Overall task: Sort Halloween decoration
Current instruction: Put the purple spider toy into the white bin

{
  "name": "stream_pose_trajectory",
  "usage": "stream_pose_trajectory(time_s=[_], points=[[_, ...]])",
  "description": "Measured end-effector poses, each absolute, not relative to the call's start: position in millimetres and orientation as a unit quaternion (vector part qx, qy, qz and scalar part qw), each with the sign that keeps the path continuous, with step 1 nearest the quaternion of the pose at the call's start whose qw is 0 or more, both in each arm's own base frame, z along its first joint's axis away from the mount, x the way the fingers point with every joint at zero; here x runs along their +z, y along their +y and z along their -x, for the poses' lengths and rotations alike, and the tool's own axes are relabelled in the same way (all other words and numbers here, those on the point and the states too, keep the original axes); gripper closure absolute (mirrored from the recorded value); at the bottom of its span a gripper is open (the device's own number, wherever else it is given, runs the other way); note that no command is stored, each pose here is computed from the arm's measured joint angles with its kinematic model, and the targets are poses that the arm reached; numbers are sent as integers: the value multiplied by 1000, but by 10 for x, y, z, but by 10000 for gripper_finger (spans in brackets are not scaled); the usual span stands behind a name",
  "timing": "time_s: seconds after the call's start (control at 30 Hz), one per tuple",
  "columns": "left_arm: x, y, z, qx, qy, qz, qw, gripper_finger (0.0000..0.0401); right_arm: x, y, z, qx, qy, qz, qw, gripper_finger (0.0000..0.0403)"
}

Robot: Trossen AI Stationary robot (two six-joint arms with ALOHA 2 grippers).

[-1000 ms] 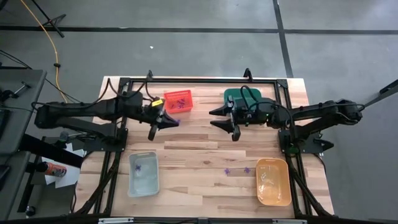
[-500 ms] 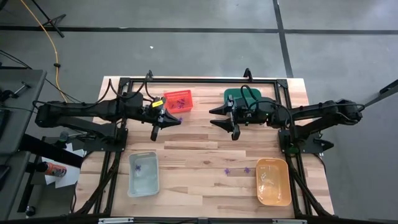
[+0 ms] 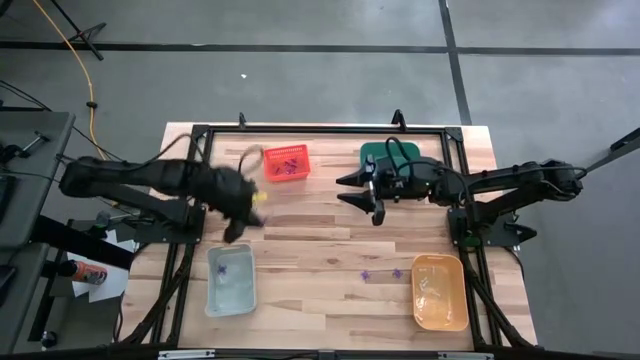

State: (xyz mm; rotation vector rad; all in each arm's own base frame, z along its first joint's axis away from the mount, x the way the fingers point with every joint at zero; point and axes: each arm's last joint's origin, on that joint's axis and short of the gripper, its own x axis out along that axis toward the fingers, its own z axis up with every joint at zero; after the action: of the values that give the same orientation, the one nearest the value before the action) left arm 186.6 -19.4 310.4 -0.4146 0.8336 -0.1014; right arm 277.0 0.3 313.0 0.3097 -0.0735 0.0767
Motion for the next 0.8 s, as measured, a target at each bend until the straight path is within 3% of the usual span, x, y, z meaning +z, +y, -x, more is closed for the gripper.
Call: stream_pose_trajectory(time_s=[0.2,0.43,0.8], points=[[2980,-788,-1586,-90,531,196,819,401,3078,4,-2773,35,-8,-184,982,190],[2708,-1410,-1479,-91,587,96,799,401,3078,-2,-2773,33,-8,-187,982,190],[2232,-1724,-1648,-40,676,72,732,385,3063,-2,-2773,32,-1,-185,982,190]])
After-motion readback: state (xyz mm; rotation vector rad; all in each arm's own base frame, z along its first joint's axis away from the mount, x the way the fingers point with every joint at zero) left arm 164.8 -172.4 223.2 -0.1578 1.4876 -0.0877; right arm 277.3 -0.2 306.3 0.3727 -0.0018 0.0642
